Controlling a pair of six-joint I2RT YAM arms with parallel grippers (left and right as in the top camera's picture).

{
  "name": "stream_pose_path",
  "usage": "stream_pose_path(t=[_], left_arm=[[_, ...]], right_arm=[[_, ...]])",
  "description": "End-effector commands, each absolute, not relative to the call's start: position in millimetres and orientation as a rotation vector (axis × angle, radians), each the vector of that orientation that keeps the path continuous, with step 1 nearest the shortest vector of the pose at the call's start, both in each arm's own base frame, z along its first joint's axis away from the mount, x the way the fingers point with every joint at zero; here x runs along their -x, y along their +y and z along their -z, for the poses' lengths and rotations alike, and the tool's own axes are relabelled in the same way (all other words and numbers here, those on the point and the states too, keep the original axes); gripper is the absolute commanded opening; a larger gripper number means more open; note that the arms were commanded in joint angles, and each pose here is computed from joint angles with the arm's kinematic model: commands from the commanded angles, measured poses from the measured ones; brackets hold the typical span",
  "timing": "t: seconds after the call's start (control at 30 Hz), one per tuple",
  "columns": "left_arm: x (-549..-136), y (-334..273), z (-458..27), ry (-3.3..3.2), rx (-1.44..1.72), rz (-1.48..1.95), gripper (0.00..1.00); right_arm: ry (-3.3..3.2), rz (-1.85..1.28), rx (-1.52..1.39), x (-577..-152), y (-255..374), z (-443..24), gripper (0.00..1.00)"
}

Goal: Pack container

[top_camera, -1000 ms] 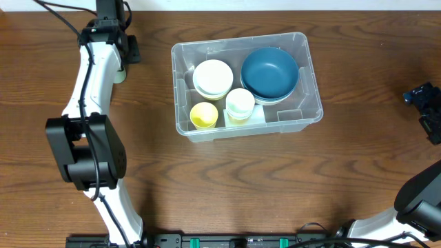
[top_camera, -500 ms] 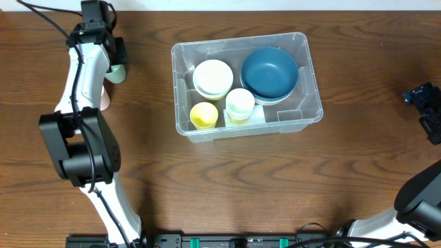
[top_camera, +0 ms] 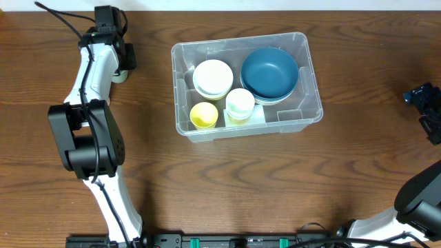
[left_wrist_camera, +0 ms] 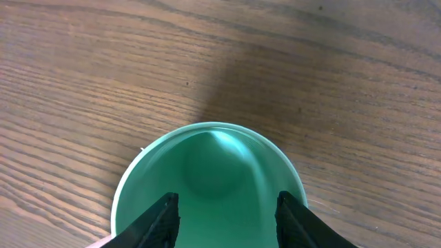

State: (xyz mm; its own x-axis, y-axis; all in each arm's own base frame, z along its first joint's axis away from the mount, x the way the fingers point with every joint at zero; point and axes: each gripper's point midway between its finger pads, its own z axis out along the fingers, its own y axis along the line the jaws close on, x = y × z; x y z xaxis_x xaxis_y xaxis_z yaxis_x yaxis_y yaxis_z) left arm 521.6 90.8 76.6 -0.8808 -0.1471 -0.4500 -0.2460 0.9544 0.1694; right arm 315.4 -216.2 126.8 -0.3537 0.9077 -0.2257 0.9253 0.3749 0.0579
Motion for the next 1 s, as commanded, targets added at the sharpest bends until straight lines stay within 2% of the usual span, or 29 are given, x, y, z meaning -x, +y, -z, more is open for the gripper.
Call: stream_pose_path(t=[0.0, 0.37, 0.63, 0.73, 0.97], left_arm=[[-523, 91, -78, 2.661, 0.264, -0.314, 0.46], [-524, 90, -84, 2.648, 0.263, -0.312, 0.47], [-525, 91, -116, 2.582, 0.268, -0.307, 0.48], [-525, 91, -125, 2.566, 0.273, -0.304, 0.57], [-523, 89, -136, 2.546, 0.300, -0.292, 0.60]], right_arm=[[2.403, 0.132, -1.660, -314, -218, -126, 0.99], [2.403, 0.132, -1.660, -314, -218, -126, 0.99], [2.403, 0.132, -1.660, -314, -218, -126, 0.99], [2.403, 0.132, -1.660, -314, -218, -126, 0.99], [2.403, 0.132, -1.660, -314, -218, -126, 0.99]])
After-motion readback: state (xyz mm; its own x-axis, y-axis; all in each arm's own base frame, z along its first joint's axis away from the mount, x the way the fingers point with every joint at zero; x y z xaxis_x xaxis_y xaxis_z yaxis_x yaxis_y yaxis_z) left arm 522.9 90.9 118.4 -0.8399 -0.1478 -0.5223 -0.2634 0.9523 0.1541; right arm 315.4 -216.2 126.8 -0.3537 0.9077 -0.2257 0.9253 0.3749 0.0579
